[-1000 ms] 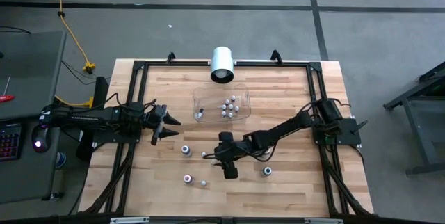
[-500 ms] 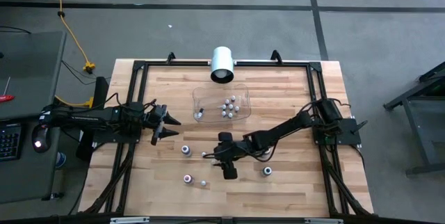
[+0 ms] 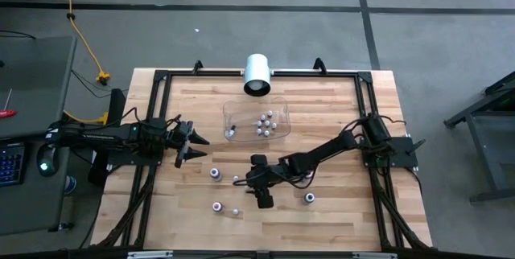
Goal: Pick & Place food coloring
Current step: Put the small green food coloring bottle into the transparent bin
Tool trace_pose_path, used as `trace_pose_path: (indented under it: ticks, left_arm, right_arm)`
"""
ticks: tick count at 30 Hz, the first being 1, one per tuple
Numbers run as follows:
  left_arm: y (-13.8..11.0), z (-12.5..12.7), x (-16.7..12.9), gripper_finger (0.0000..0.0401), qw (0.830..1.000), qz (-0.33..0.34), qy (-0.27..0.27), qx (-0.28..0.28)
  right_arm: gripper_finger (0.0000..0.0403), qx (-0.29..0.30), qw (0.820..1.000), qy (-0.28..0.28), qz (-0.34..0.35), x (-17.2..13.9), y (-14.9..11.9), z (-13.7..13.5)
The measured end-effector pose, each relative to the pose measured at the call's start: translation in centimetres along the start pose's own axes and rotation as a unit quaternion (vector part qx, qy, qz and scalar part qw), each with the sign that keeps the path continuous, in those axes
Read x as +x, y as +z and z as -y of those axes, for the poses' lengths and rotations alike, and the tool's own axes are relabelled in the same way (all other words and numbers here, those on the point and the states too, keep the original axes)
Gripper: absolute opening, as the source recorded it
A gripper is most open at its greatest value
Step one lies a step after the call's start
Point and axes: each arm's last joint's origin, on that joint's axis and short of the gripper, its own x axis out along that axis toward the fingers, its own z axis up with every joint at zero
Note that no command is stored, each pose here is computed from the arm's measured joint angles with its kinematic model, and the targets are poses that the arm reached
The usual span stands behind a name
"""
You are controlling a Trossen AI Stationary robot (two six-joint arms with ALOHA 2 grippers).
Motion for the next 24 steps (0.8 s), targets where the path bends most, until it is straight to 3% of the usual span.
trace_pose_path:
  ticks: [8, 24]
  left_arm:
    - [0.00, 0.00, 0.00, 0.0234, 1.000, 0.000, 0.000, 0.000]
    - [0.00, 0.00, 0.00, 0.0234, 1.000, 0.000, 0.000, 0.000]
  right_arm:
    - [0.0189, 0.003, 1.000, 0.003, -0.001, 0.01, -0.02, -0.02]
    - [0.0134, 0.005, 1.000, 0.015, -0.003, 0.30, -0.25, -0.10]
